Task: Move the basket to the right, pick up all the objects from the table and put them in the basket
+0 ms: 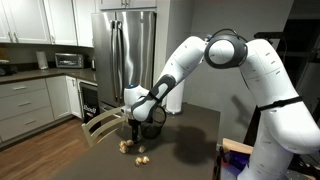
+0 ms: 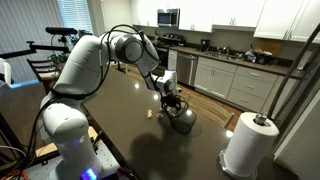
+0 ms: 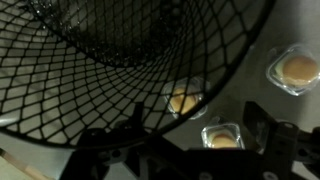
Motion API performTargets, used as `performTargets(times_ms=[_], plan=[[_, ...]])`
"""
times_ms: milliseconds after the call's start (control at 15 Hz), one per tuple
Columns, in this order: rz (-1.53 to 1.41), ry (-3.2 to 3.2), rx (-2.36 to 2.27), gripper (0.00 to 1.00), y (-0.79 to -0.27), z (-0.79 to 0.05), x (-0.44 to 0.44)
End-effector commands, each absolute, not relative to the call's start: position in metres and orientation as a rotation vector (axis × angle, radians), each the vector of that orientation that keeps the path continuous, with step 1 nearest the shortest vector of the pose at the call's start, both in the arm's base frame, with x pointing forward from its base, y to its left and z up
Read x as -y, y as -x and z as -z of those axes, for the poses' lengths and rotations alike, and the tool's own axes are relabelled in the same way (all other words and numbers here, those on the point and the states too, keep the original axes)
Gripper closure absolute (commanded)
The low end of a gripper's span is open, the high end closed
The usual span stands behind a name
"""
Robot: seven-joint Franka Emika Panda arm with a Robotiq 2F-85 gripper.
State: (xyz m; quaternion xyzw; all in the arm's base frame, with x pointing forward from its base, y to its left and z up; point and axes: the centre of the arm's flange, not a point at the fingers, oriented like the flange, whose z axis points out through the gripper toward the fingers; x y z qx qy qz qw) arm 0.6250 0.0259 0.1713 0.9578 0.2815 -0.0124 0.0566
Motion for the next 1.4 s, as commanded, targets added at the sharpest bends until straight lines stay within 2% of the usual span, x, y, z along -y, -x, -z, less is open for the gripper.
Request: performTargets(times_ms=[0,67,133,400,467,533,600,733,1000,1067,1133,1333], plan=[[0.036,-2.894,-0.830,0.00,-0.6334,-0.1688,-0.0249],[0.035,-2.893,-0.830,0.16,-0.6346,-0.1687,-0.0247],[0.034,-2.893,-0.829,0.26,-0.6355,-0.1685,-0.0247],[0.032,-2.888,-0.817,0.53,-0.6373,-0.1686,-0.0242],[0.034,-2.885,-0.811,0.26,-0.6375,-0.1688,-0.0240],[0.036,-2.885,-0.801,0.13,-0.6378,-0.1687,-0.0236],[0.037,-2.885,-0.793,0.12,-0.6380,-0.1686,-0.0229],[0.043,-2.884,-0.782,0.01,-0.6383,-0.1683,-0.0213],[0.060,-2.887,-0.752,0.00,-0.6398,-0.1664,-0.0192],[0.063,-2.887,-0.749,0.08,-0.6404,-0.1655,-0.0191],[0.064,-2.887,-0.744,0.24,-0.6408,-0.1648,-0.0190],[0.073,-2.885,-0.735,0.42,-0.6417,-0.1622,-0.0199]])
